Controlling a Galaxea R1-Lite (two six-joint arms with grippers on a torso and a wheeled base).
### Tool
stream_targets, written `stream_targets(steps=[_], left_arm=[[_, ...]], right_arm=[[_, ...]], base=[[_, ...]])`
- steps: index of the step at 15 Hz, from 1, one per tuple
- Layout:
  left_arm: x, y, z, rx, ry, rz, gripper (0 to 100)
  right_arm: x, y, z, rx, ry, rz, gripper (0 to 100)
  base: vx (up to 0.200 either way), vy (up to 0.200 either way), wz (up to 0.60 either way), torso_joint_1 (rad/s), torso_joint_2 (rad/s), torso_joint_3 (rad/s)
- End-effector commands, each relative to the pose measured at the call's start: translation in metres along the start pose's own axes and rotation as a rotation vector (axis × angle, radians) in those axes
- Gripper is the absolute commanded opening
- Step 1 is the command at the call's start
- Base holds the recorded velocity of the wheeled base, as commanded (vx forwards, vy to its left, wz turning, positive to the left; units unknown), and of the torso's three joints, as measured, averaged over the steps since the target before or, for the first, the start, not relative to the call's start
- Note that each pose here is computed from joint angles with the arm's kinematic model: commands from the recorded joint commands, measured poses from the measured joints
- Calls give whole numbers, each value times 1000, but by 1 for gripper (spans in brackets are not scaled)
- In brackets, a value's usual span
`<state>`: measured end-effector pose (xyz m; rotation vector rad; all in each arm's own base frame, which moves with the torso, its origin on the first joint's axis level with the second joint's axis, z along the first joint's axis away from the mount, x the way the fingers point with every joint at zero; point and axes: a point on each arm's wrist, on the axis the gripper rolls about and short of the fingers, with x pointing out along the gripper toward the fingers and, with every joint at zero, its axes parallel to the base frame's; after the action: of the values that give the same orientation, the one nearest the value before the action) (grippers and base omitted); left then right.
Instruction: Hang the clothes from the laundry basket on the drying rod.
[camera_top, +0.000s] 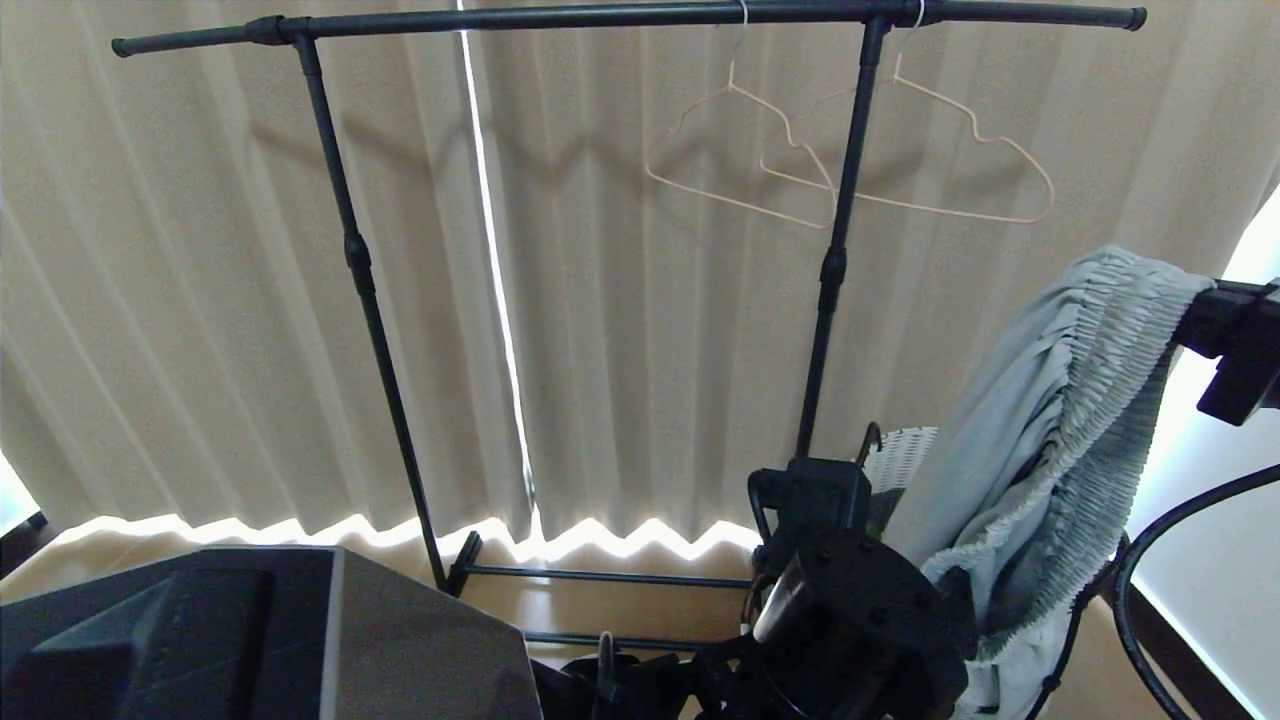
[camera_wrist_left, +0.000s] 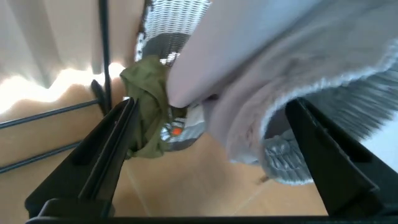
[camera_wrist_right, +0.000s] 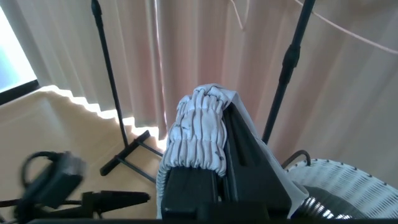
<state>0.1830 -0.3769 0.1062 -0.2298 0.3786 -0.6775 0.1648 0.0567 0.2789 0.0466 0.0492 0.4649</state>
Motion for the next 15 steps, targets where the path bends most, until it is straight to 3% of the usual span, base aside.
stream_targets(steps=[1, 5, 6, 12, 13, 14, 15], left_arm=[[6, 6, -4, 5, 10, 22, 100], [5, 8, -8, 66, 27, 29, 100], [4, 9, -9, 85, 31, 31, 0], [-11, 15, -18, 125, 4, 91, 0], [-28, 28, -11, 183, -13, 102, 0], [-34, 35, -1, 185, -44, 106, 0], [-50, 51, 32, 188, -125, 133, 0]], right_arm=[[-6, 2, 3, -3, -20, 9, 0], [-9, 3, 5, -5, -33, 10, 0], [-10, 3, 5, -7, -33, 8, 0], [-6, 2, 2, -3, -12, 6, 0], [-3, 1, 0, -2, -3, 4, 0], [0, 1, -1, -1, 4, 3, 0], [4, 0, -3, 1, 18, 3, 0]], base=[[0, 0, 0, 0, 0, 0], [0, 0, 0, 0, 0, 0], [0, 0, 0, 0, 0, 0], [0, 0, 0, 0, 0, 0], [0, 0, 0, 0, 0, 0], [0, 0, 0, 0, 0, 0], [0, 0, 0, 0, 0, 0]])
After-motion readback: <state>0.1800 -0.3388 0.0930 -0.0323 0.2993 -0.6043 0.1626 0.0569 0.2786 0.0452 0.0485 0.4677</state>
